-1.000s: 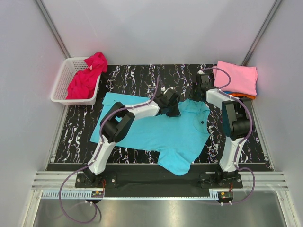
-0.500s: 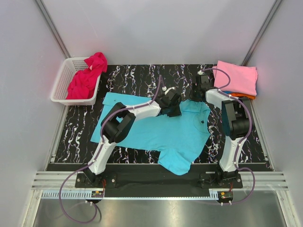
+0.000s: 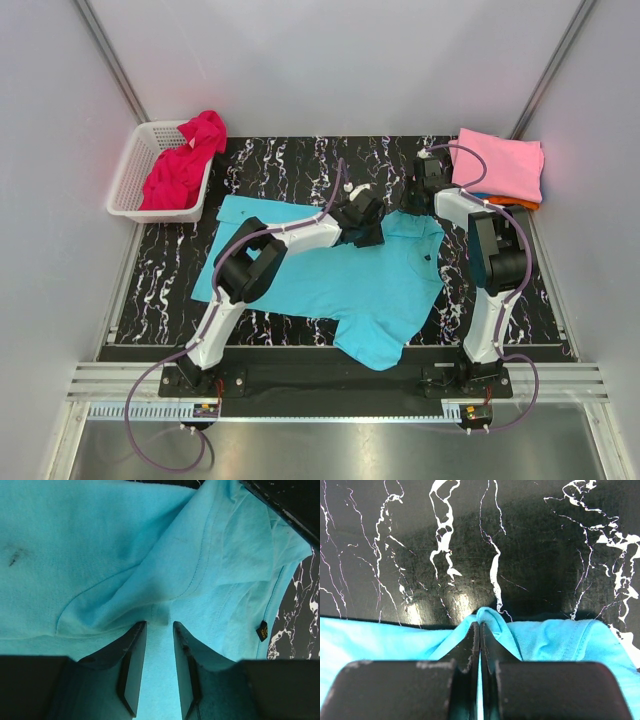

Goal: Fold and stack the t-shirts
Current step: Fold the tshirt

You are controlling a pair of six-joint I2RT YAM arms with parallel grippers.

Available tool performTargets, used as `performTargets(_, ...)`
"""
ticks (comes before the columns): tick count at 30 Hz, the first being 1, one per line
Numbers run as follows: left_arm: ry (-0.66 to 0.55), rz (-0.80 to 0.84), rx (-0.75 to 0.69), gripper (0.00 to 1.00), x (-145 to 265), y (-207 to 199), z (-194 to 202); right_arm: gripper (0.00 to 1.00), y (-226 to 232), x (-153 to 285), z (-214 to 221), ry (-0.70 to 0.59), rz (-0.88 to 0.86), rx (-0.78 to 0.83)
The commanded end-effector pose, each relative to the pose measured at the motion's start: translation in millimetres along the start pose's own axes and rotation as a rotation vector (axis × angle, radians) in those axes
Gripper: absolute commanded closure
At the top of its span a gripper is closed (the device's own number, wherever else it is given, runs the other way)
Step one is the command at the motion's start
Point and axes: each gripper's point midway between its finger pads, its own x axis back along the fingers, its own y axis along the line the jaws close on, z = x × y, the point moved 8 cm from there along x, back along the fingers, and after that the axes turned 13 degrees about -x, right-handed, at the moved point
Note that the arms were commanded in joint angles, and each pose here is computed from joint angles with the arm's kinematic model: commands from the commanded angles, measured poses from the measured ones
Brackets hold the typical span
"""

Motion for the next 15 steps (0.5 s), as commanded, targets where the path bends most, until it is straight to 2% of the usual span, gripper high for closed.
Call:
performTargets(1,-0.070,-0.042,-0.023,0.65,7,-3,-17,1.00,0,-3,-4,-0.021,-0.015,-0.009)
performTargets(15,-0.130,-0.013,-0.061,0.64,8,-20,-30,1.00,-1,-7,0,0.002,-0.026,-0.013)
